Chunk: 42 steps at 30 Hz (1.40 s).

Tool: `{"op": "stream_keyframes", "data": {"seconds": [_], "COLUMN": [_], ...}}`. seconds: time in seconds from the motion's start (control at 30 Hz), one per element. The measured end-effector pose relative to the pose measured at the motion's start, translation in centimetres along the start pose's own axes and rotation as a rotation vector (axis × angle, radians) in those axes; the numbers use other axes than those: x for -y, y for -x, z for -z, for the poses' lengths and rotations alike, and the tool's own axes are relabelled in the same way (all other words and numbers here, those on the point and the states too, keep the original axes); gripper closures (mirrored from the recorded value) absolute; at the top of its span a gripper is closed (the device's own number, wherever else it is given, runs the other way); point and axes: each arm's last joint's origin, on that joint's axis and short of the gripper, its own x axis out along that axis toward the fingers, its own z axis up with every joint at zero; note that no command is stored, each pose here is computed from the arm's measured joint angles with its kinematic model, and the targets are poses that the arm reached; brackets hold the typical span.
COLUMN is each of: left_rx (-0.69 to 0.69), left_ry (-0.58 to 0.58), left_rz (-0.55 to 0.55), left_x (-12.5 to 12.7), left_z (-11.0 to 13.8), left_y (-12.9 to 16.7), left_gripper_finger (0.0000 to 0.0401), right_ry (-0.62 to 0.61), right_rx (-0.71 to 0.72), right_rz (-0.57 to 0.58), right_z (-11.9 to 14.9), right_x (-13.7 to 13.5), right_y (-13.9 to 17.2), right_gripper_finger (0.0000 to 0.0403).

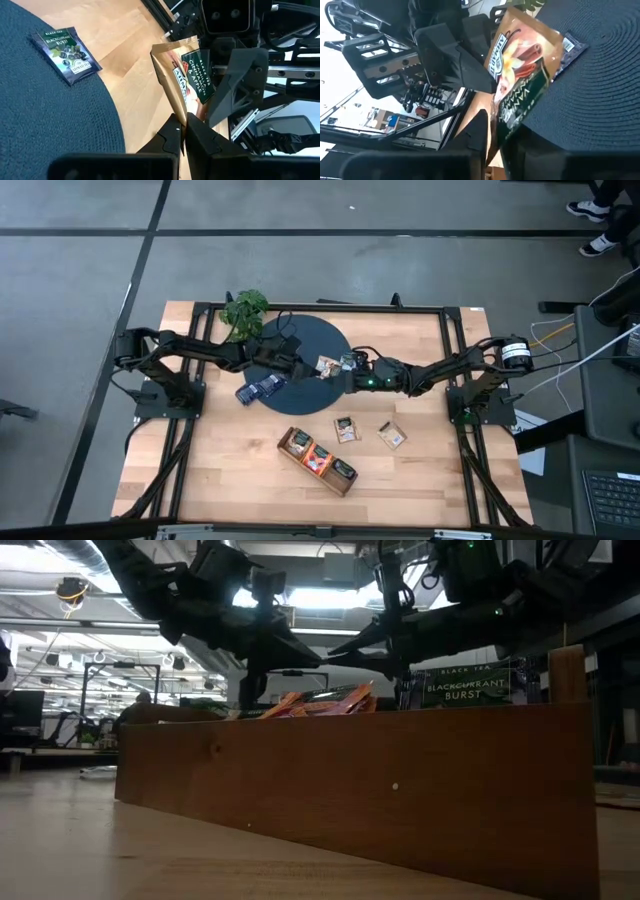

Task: Pick & Place Tea
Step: Put the brown tea bag into the left section of the wooden organizer

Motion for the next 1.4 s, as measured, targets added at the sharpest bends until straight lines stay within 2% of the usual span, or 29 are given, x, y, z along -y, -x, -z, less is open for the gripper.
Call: {"op": "stream_keyframes", "data": {"seconds": [0.2, 0.5, 0.93, 1.2, 1.4], "left_rx": [-0.03, -0.142, -0.193, -0.211, -0.246], "left_ry": [0.003, 0.012, 0.067, 0.01, 0.011], "left_rz": [-0.013, 0.085, 0.174, 0.259, 0.273], "left_x": [-0.2, -0.2, -1.2, 0.6, 0.5], "left_z": [0.2, 0.3, -1.1, -2.3, -3.3], "left_y": [0.0, 0.2, 1.1, 0.3, -1.7], "left_gripper_finger": [0.0395, 0.0358, 0.0325, 0.0325, 0.0324], "right_ry": [0.019, 0.024, 0.033, 0.039, 0.06], "right_rx": [-0.001, -0.08, -0.351, -0.375, -0.413], "right_rz": [0.002, 0.012, -0.065, -0.081, -0.111], "right_z": [0.0, 0.4, 1.3, 1.4, 1.2], "right_x": [0.0, 0.3, 0.4, 0.4, -0.2], "right_y": [0.0, 0.0, 0.2, 0.2, -0.1], "right_gripper_finger": [0.0389, 0.0399, 0.0401, 0.0401, 0.0402]}}
